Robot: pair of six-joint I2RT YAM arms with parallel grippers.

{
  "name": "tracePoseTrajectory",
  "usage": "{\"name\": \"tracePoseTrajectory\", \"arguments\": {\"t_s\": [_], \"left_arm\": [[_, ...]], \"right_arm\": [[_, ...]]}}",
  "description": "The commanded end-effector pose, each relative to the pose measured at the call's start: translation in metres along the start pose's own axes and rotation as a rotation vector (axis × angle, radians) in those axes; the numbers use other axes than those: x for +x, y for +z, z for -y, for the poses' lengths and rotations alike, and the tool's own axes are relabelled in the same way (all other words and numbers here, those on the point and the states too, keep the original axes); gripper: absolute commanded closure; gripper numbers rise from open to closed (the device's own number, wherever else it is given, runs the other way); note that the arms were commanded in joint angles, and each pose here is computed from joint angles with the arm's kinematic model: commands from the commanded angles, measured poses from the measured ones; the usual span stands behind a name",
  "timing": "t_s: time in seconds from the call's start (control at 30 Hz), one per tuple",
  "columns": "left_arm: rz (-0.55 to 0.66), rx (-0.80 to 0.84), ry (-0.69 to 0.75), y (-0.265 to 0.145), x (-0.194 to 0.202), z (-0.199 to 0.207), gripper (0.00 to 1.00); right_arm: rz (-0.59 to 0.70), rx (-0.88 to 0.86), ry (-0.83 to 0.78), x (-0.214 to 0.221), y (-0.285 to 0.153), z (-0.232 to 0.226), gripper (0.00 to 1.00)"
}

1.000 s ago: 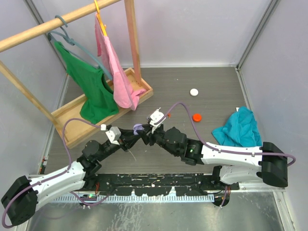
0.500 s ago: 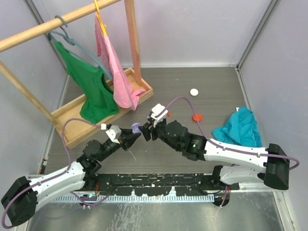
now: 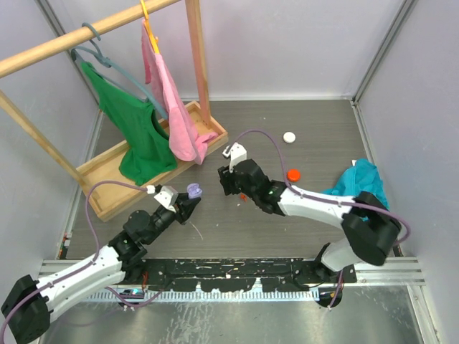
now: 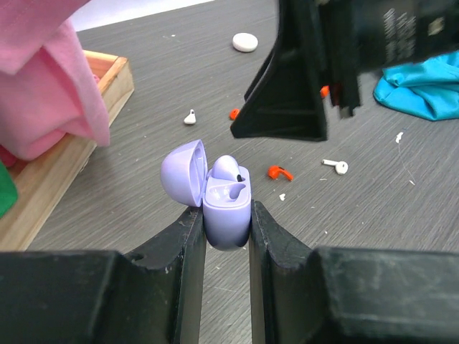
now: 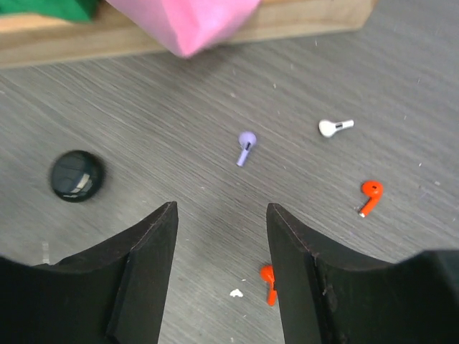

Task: Insert the wireless bluetooth earbuds into the charging case
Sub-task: Place the earbud in the charging case, then pick up the earbud from the center of the board.

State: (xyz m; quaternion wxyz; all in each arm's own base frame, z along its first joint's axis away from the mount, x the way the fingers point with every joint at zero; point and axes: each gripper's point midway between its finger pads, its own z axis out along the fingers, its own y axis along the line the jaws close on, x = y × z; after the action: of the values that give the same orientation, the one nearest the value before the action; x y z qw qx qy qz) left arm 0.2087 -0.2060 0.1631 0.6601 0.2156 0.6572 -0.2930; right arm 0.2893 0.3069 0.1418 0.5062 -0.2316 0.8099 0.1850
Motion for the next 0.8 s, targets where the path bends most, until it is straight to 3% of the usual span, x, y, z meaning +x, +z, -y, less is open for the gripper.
{"name": "tracePoseTrajectory", "arguments": {"t_s": [0.0,0.43,0.77], "left_arm": [[0.028,-0.054,-0.017,-0.003,-0.010,-0.009,1.00],[0.025,-0.076,-0.012,-0.014,-0.011,-0.013,1.00],[0.024,-0.080,-0.001,-0.015,-0.011,-0.015,1.00]], "right_arm": [[0.031,0.025,0.043,-0.013,0.032,0.006,0.43],[-0.111,0.085,0.055,0.025,0.116,0.013,0.53],[-0.190,0.157,0.072,0.053,0.132,0.022,0.62]]}}
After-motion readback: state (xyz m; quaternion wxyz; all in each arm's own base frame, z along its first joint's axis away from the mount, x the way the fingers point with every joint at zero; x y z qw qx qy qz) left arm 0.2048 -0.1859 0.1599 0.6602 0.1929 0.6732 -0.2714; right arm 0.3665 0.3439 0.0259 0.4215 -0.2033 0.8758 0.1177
